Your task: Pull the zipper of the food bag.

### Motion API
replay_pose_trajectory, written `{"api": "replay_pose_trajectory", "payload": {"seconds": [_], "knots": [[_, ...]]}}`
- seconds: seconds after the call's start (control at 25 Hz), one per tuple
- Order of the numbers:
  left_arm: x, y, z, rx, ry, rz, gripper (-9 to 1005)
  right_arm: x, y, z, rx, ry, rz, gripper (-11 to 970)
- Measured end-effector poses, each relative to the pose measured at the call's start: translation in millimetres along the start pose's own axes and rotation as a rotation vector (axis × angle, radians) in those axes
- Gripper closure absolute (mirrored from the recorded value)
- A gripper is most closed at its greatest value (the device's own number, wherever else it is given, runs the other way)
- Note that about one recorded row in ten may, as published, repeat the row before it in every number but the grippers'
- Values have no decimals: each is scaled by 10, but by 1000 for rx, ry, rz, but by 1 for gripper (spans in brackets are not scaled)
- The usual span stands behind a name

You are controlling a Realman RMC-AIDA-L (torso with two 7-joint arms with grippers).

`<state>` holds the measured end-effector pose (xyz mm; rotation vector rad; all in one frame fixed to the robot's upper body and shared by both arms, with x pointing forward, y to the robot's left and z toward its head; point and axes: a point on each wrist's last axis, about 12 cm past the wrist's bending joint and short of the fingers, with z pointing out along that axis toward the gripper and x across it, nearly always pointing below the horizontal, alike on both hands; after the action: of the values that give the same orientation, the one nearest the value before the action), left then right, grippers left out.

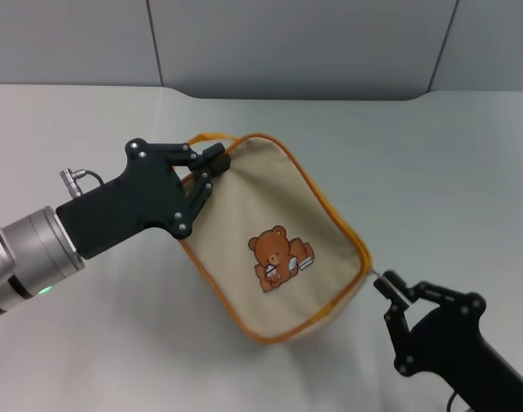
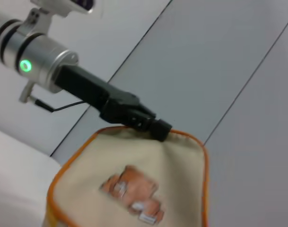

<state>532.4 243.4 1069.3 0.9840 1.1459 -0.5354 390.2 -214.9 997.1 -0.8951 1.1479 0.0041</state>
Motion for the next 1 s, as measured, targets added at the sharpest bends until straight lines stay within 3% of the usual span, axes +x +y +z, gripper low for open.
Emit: {"api": "replay_pose_trajectory", "payload": {"seconds": [0.24,0.32,0.36,0.44,0.56,0.68,0.8,0.88,1.0], "knots": [[105,-167,-24,-50,27,-150,942,35,-144,39,54,-18,153,851],[150,-239,-30,-63,46,-184,942,90,-296,47,41,-57,298,841],[169,-272,-32,-68,55,-199,942,90,-296,47,41,-57,298,806],[190,-334,-38,-71,60,-226,942,131,-438,45,3,-95,403,737],[184,-381,-63,-67,49,-253,942,170,-667,47,-134,-144,556,633],[163,-387,-98,-75,26,-298,908,187,-971,113,-355,-128,706,526],[132,-349,-139,-74,5,-328,874,189,-1088,160,-438,-93,742,418],[93,-304,-179,-49,-10,-346,851,180,-1143,203,-506,-66,751,199],[19,-240,-250,34,-15,-362,773,158,-1181,269,-584,-45,739,151]]}}
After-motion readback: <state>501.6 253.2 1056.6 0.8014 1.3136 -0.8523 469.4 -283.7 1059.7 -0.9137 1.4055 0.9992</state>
